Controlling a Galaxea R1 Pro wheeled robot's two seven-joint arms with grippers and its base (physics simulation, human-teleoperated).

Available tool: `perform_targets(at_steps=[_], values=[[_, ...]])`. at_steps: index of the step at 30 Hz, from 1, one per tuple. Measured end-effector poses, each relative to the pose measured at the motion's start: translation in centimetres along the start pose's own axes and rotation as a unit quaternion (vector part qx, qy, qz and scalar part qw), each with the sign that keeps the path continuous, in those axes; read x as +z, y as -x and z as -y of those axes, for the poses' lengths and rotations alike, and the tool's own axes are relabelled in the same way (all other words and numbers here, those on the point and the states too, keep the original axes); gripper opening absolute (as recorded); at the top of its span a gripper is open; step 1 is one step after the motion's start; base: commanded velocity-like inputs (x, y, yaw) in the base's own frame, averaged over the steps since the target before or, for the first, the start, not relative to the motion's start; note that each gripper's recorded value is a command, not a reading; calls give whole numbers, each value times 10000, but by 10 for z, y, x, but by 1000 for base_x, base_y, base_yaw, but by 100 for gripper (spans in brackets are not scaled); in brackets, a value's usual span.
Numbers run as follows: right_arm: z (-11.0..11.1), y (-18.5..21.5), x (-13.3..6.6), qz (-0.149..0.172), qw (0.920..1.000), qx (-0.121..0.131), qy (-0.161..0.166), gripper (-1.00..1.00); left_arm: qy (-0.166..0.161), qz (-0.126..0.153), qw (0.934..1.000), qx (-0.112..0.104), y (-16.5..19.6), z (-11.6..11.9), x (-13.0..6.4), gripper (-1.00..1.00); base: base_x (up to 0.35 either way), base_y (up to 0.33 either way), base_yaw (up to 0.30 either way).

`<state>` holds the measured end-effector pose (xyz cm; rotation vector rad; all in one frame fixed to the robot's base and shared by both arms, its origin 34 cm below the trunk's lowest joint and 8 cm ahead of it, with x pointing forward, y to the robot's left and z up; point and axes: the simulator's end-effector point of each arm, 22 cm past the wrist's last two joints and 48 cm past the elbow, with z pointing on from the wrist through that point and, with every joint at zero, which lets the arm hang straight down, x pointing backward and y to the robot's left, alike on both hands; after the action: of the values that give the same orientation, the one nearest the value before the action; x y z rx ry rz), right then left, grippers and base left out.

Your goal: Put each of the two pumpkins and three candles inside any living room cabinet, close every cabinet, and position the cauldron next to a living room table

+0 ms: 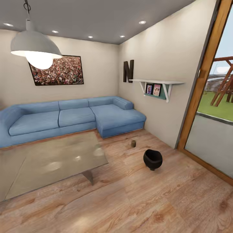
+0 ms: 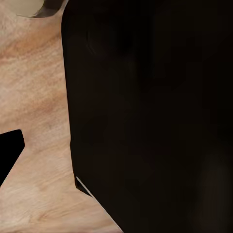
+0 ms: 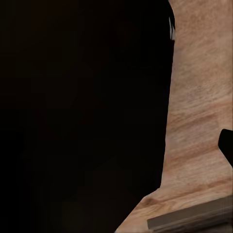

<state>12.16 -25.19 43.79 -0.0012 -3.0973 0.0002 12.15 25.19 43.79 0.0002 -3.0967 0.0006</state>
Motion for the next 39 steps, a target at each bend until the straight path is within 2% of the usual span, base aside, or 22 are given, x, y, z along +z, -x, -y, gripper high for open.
perform_targets(at_steps=[4, 11, 30, 39], values=[[-17, 2, 0, 33, 9999, 35, 98, 100, -59, 48, 10000, -10, 8, 7, 0, 100, -234, -126, 0], [-28, 3, -1, 55, 9998, 34, 168, 100, -35, 46, 10000, 0, 7, 4, 0, 100, -61, -19, 0], [-22, 3, 0, 48, 9999, 27, 131, 100, -36, 48, 10000, 1, 8, 3, 0, 100, -101, 0, 0], [-29, 3, -1, 51, 9998, -8, 170, 100, -36, 55, 10000, 1, 8, 3, 0, 100, -108, 0, 4]])
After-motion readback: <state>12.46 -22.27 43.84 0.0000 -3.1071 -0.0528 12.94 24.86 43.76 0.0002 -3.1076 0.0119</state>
